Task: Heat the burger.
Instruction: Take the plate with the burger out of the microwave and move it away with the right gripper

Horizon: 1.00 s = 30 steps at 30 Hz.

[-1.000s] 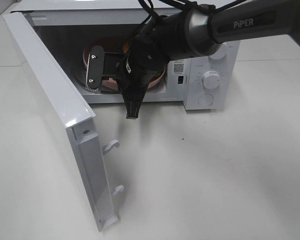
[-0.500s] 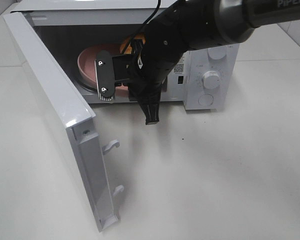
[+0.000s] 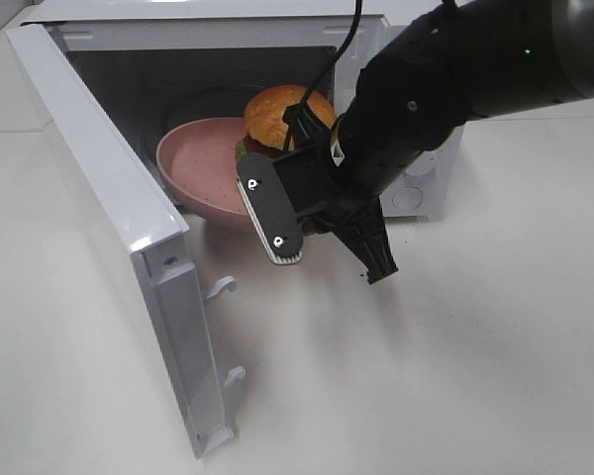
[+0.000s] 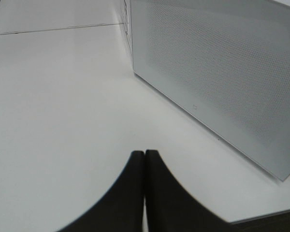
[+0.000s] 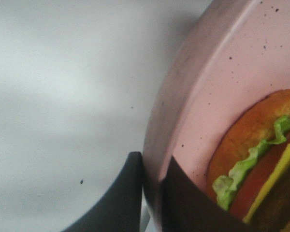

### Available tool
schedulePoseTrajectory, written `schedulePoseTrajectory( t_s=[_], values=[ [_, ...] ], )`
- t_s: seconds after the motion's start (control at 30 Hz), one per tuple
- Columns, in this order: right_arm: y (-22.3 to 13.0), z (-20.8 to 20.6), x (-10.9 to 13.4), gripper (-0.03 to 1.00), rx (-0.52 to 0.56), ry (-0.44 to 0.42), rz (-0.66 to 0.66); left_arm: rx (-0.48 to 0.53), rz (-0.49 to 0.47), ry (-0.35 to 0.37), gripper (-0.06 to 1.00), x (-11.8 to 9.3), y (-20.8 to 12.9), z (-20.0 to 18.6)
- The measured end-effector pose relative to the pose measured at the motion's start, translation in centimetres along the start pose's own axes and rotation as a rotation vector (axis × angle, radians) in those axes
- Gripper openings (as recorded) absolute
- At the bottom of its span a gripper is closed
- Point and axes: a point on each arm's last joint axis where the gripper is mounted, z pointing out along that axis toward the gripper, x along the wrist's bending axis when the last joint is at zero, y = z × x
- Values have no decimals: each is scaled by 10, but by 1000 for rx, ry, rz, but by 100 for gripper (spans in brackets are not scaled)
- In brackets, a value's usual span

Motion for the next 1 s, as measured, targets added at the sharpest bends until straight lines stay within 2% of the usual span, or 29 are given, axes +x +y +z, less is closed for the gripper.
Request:
schedulePoseTrajectory(
  t_s=[0.07, 0.17, 0.23, 0.43, 0.5, 0.6, 0.67, 1.0],
  values=[
    [-4, -8, 13, 6, 17, 14, -55, 0, 0, 0, 0, 0, 0, 0],
    [-5, -10, 17, 6, 21, 17, -69, 0, 0, 0, 0, 0, 0, 0],
    [-9, -19, 29, 6, 36, 24, -113, 0, 0, 0, 0, 0, 0, 0],
    [-12, -28, 38, 6, 45, 23, -138, 0, 0, 0, 0, 0, 0, 0],
    [-17, -35, 54, 6, 61, 40, -180, 0, 0, 0, 0, 0, 0, 0],
    [-19, -37, 58, 6, 64, 44, -190, 0, 0, 0, 0, 0, 0, 0],
    [-22, -42, 75, 6, 74, 69, -215, 0, 0, 0, 0, 0, 0, 0],
    [-27, -58, 101, 6, 79, 88, -195, 0, 0, 0, 0, 0, 0, 0]
  ],
)
